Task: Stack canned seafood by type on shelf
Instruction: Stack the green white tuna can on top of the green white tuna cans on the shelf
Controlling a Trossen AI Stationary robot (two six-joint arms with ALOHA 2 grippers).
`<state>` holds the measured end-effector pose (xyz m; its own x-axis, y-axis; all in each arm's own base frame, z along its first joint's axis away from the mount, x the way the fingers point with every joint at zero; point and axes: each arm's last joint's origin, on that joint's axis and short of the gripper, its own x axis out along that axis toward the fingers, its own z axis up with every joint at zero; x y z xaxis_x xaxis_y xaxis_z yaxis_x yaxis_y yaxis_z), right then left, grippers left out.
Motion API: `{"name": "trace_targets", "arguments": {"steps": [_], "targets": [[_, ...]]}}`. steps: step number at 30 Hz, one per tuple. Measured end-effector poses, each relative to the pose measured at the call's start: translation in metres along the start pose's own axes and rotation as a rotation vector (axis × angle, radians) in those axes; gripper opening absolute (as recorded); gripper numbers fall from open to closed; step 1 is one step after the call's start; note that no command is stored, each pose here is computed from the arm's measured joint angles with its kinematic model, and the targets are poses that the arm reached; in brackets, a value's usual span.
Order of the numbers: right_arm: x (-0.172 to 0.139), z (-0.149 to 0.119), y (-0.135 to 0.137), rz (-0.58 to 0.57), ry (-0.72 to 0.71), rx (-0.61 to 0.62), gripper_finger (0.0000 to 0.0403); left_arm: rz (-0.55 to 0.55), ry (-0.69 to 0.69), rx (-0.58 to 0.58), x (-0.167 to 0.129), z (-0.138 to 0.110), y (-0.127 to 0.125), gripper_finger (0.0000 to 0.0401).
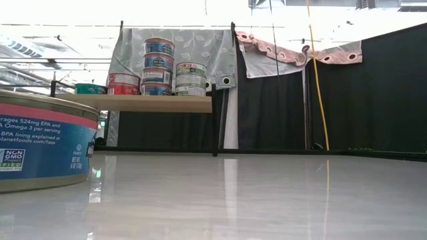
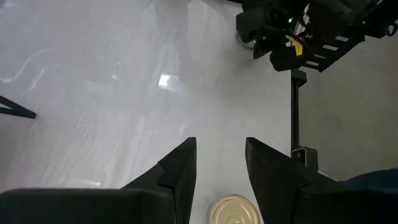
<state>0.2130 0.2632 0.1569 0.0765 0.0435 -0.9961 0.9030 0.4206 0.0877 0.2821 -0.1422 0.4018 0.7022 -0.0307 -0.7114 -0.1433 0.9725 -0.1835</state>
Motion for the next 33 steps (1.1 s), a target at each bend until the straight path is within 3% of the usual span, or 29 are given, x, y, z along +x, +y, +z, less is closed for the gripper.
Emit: {"name": "trace_targets", "arguments": {"steps": [6,10,14,22,27,33], "targets": [[-0.062,0.001,0.000,-0.020,0.022,0.026,0.0000,-0.015,0.009,0.000,0.000,0.000,0.000,0.0138],[-0.081,0.005,-0.012,-0.145,0.022,0.019,0.0000,-0.013,0.008,-0.003,0.001,0.001,0.001,0.0138],[-0.062,0.005,-0.021,-0.204,0.076,-0.014,0.0000,-0.010,-0.002,-0.008,0.002,0.004,0.004,0.0138],[-0.011,0.013,-0.030,-0.132,0.199,-0.027,0.0000,0.002,-0.006,-0.013,0.002,0.005,0.006,0.0138],[0.000,0.039,-0.027,-0.116,0.221,-0.063,0.0000,0.046,-0.024,-0.010,0.002,0.005,0.007,0.0138],[0.002,0.087,-0.010,-0.038,0.120,-0.114,0.0000,0.082,-0.041,-0.027,0.003,0.007,0.012,0.0138]]}}
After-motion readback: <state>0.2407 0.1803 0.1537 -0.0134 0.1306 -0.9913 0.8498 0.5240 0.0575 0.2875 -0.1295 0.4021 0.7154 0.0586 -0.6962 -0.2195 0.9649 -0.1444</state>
